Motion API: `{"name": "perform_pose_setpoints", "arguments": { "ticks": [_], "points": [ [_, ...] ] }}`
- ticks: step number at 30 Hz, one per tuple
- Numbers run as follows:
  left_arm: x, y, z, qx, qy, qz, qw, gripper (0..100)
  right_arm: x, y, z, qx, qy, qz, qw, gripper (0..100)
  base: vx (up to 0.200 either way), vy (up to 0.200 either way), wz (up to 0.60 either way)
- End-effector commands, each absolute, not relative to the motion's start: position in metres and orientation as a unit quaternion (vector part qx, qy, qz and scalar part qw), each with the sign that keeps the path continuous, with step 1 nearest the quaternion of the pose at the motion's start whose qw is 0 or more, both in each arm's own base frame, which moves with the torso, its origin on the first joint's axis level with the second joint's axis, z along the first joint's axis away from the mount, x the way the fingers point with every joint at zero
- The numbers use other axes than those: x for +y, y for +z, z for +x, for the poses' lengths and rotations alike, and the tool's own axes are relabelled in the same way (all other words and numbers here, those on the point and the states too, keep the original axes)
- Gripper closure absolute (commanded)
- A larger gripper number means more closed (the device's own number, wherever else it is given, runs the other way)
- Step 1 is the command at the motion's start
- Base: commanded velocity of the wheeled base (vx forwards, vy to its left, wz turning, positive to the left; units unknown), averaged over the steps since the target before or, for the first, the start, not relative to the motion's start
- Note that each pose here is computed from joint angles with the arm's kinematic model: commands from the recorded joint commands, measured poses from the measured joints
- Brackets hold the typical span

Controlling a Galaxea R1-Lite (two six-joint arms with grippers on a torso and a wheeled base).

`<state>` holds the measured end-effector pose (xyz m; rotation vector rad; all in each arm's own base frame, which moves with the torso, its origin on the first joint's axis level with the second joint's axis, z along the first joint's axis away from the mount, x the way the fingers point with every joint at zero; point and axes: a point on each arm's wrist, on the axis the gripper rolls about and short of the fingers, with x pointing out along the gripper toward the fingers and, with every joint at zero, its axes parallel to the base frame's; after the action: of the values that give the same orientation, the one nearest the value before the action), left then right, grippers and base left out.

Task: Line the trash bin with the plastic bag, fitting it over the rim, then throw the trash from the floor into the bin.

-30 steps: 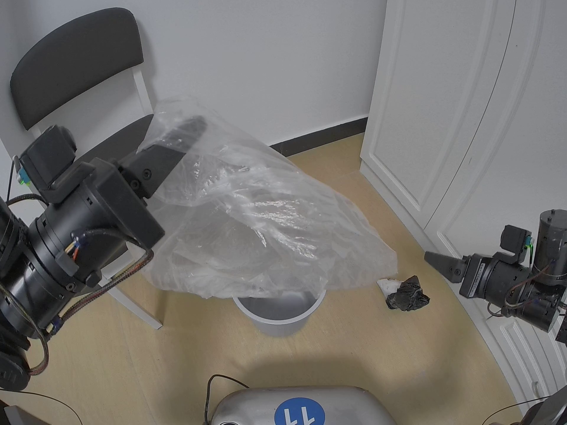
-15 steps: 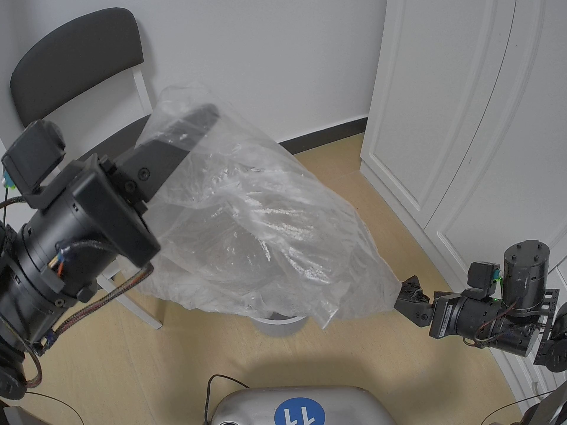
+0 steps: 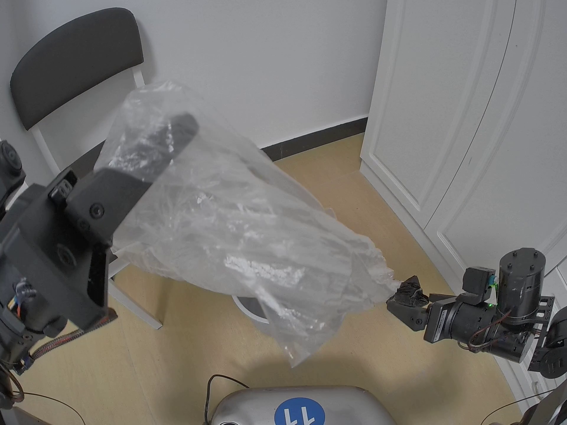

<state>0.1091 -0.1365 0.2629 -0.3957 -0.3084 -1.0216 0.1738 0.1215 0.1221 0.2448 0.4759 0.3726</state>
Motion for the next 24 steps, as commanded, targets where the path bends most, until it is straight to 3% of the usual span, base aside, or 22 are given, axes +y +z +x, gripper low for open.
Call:
{"name": "perform_pose_setpoints", "arguments": {
  "ticks": [1,8,24],
  "points": [
    [-0.131,0.257,0.106,-0.141,-0.494,-0.179,0.839,100,0.11,0.141,0.171,0.191,0.177,0.14,0.955,0,0.0,0.0,0.0],
    [-0.13,0.254,0.113,-0.134,-0.485,-0.172,0.847,100,0.089,0.161,0.156,0.143,0.177,0.107,0.968,0,0.0,0.0,0.0],
    [-0.135,0.254,0.117,-0.131,-0.485,-0.173,0.847,100,0.104,0.14,0.138,0.199,0.239,0.071,0.948,0,0.0,0.0,0.0]
  ]
}}
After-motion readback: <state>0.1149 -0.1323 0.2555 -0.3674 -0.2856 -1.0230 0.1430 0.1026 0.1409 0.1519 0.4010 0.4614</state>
